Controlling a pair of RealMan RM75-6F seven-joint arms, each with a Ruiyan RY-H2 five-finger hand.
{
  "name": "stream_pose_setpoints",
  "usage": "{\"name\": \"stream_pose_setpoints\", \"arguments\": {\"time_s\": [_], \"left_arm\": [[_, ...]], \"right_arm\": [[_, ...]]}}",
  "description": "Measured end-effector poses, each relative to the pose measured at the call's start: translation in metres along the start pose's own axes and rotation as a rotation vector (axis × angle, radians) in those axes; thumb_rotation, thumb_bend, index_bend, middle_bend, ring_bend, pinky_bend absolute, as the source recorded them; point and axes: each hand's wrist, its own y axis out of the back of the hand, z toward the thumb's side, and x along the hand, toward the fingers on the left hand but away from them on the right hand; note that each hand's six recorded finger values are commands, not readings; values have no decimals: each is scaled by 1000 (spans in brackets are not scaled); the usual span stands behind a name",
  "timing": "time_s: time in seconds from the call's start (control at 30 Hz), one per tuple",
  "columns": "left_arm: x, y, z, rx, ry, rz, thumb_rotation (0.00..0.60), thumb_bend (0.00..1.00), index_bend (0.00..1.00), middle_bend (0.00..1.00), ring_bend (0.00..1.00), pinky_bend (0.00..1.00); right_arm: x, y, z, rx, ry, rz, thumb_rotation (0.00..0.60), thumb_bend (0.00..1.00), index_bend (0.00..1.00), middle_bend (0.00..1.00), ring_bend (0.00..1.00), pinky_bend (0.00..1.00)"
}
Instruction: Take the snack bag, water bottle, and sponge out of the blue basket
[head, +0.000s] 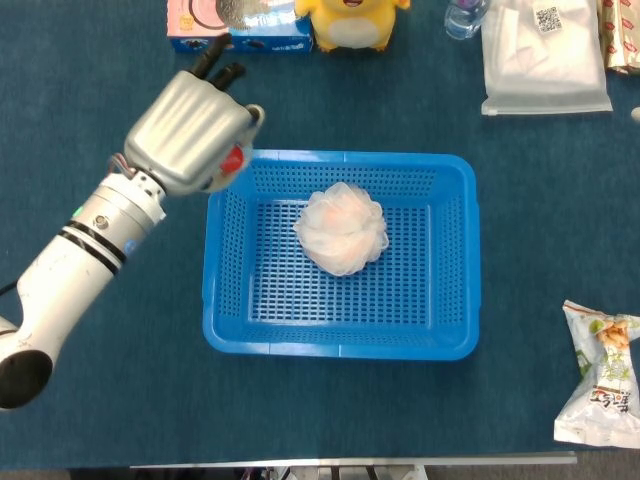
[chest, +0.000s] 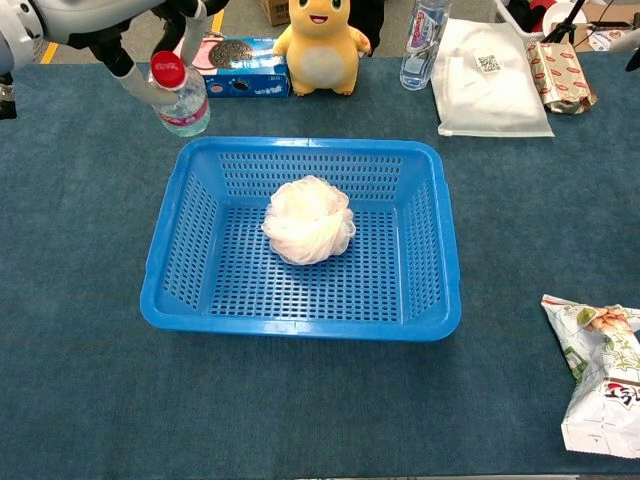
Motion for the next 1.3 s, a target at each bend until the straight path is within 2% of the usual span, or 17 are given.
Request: {"name": "stream_pose_setpoints", "arguments": {"time_s": [0.37, 0.7, 0.83, 0.93, 1.1, 1.17, 1.3], "left_arm": [[1, -22, -29, 48, 97, -62, 600, 187, 671, 662, 200, 0], [-5, -72, -75, 47, 234, -193, 600, 187, 642, 644, 201, 0], [-12, -94, -98, 38, 313, -265, 600, 187, 584, 607, 200, 0], [-18, -108, -113, 23, 371, -322, 600, 187, 519, 507, 197, 0], [-27, -121, -125, -16, 439, -398, 600, 177, 374, 238, 162, 0], [-27, -119, -124, -32, 439, -397, 600, 121, 296, 144, 147, 0], [-24, -108, -113, -70, 408, -363, 600, 53, 170, 42, 107, 0]], "right_arm": [[0, -6, -1, -7, -7, 17, 600, 0, 156, 286, 341, 584], [3, -10, -6, -11, -23, 32, 600, 0, 161, 290, 341, 584], [2, -13, -6, -12, -25, 41, 600, 0, 164, 291, 341, 584], [1, -15, -5, -13, -24, 47, 600, 0, 164, 291, 341, 584], [-1, -18, -4, -15, -23, 56, 600, 0, 164, 292, 341, 584], [-2, -19, -3, -16, -21, 58, 600, 0, 164, 292, 341, 584], [-3, -19, -2, -16, -17, 58, 600, 0, 164, 293, 341, 584]]}}
